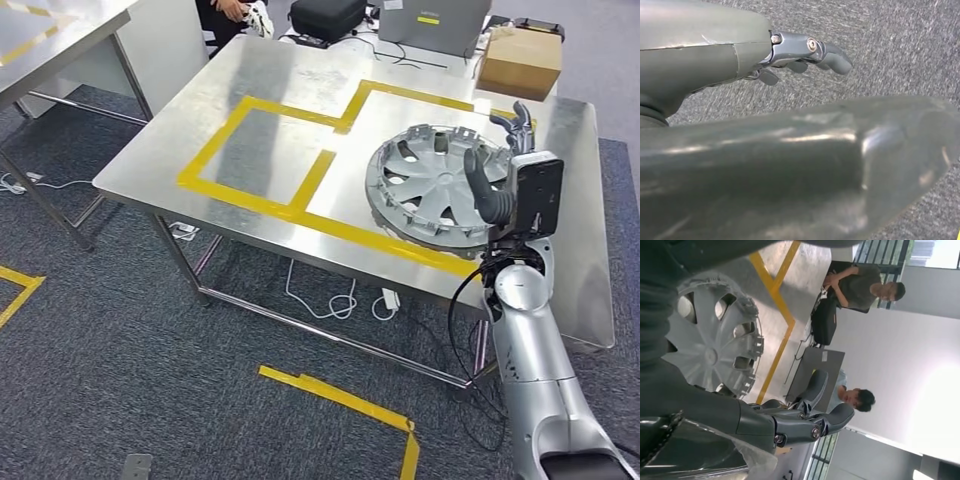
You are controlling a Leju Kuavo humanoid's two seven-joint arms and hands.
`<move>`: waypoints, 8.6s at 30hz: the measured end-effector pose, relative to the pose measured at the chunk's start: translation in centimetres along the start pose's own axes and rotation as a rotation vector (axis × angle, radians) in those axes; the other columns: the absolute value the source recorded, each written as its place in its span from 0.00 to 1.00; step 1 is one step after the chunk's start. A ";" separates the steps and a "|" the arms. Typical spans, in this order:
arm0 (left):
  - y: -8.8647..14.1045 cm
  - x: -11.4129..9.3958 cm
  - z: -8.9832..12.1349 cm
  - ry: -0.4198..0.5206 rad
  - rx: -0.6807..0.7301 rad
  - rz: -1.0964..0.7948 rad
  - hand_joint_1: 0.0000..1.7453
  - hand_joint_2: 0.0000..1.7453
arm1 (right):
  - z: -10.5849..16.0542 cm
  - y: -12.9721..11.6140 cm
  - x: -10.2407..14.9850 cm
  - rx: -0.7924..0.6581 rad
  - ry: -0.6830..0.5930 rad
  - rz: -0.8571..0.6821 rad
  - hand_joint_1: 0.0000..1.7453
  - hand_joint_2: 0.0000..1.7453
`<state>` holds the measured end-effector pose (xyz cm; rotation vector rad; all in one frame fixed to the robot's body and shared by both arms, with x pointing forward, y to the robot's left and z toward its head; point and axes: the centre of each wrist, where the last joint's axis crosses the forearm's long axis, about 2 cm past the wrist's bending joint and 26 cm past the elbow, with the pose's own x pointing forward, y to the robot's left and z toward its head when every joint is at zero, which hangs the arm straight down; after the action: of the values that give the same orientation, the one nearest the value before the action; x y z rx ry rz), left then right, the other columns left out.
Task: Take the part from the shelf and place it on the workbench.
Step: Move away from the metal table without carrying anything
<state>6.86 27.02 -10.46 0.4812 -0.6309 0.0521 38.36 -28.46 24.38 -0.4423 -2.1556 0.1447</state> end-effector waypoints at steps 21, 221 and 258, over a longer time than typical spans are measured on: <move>0.0 0.2 -0.1 0.007 0.001 0.007 0.00 0.00 | -0.1 -0.4 0.1 -0.025 0.000 0.007 0.00 0.00; -1.1 1.1 0.1 -0.076 -0.033 -0.063 0.00 0.00 | 2.5 -2.7 0.6 0.026 -0.081 0.183 0.00 1.00; -1.0 1.1 0.0 -0.077 -0.032 -0.064 0.00 0.00 | 2.6 -2.6 0.7 0.025 -0.081 0.180 0.00 1.00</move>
<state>7.94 26.01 -10.20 0.4740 -0.6903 -0.0367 35.21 -30.51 24.04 -0.6258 -2.1887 0.2941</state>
